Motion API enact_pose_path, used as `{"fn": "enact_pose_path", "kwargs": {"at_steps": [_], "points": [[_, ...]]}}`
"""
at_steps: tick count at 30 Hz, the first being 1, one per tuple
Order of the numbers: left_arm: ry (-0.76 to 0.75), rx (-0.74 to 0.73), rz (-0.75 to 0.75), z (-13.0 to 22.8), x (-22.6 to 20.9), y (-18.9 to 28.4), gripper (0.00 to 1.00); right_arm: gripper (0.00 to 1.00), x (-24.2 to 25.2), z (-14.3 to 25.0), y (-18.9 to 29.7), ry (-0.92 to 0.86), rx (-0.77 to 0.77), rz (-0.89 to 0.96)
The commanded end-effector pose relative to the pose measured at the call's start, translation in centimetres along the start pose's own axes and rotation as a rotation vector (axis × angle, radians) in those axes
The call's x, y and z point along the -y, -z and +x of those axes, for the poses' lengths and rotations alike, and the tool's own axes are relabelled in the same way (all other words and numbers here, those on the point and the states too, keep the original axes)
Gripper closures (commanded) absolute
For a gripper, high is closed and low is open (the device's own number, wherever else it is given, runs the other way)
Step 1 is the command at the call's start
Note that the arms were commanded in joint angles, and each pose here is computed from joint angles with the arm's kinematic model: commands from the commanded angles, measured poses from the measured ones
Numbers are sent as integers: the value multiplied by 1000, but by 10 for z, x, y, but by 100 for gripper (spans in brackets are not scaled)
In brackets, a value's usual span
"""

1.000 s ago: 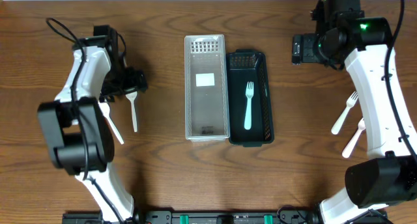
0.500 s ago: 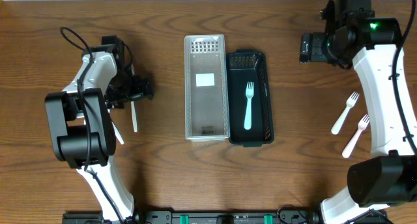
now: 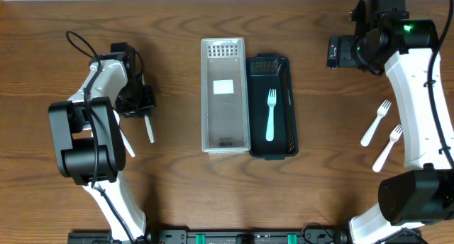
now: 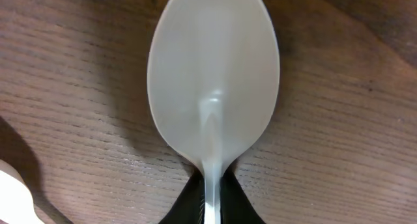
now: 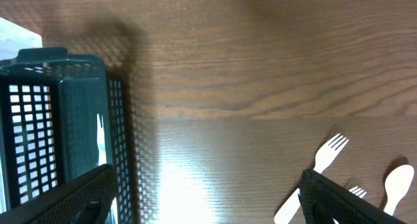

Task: Pack container
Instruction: 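Grasp a white spoon with the left gripper, then lower spoon into white basket and open left gripper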

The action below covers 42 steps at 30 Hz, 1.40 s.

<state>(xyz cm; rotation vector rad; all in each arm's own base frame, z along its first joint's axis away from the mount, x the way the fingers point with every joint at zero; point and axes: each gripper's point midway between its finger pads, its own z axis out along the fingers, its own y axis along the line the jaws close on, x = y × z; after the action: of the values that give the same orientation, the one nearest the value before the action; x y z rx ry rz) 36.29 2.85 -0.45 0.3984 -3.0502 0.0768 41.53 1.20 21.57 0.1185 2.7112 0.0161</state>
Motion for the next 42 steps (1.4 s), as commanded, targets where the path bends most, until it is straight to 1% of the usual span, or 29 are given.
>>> {"fn": "enact_pose_path", "kwargs": {"at_steps": [1,6,9,11,14,16,19,22,26,29,32,35,37,38,39,40,42], "points": [[-4,-27,-8,7,-2,-10,94,8,3,-2,1,8,2,6],[-5,-30,-19,7,-4,-4,94,8,3,-2,1,8,3,6],[-11,19,-11,-2,1,19,94,8,3,-2,1,7,5,6],[-27,76,-1,-9,9,47,94,8,3,-3,1,8,7,5],[-82,181,20,-10,31,97,94,8,3,-3,1,8,7,5],[-142,276,43,-3,54,134,94,8,3,-3,1,7,8,5],[-253,397,86,17,95,177,94,8,3,-3,1,7,9,5],[-364,445,126,43,135,196,94,8,3,-4,1,7,10,5],[-444,416,165,75,185,187,94,8,3,-5,1,7,14,4],[-497,379,158,86,211,166,94,8,3,-4,1,7,13,4],[-495,316,120,87,220,137,94,8,3,-3,1,7,9,4],[-487,228,83,85,221,102,94,9,-1,-2,1,7,3,-19],[-494,191,65,85,221,86,94,9,-3,-2,1,7,2,-32],[-507,172,53,85,220,78,83,9,-3,-2,1,7,2,-32],[-517,163,46,85,220,74,56,9,-3,-2,1,7,1,-32],[-527,159,43,84,219,72,37,9,-3,-2,1,7,1,-32],[-549,168,44,83,219,76,36,9,-3,-2,1,7,1,-32]]}}
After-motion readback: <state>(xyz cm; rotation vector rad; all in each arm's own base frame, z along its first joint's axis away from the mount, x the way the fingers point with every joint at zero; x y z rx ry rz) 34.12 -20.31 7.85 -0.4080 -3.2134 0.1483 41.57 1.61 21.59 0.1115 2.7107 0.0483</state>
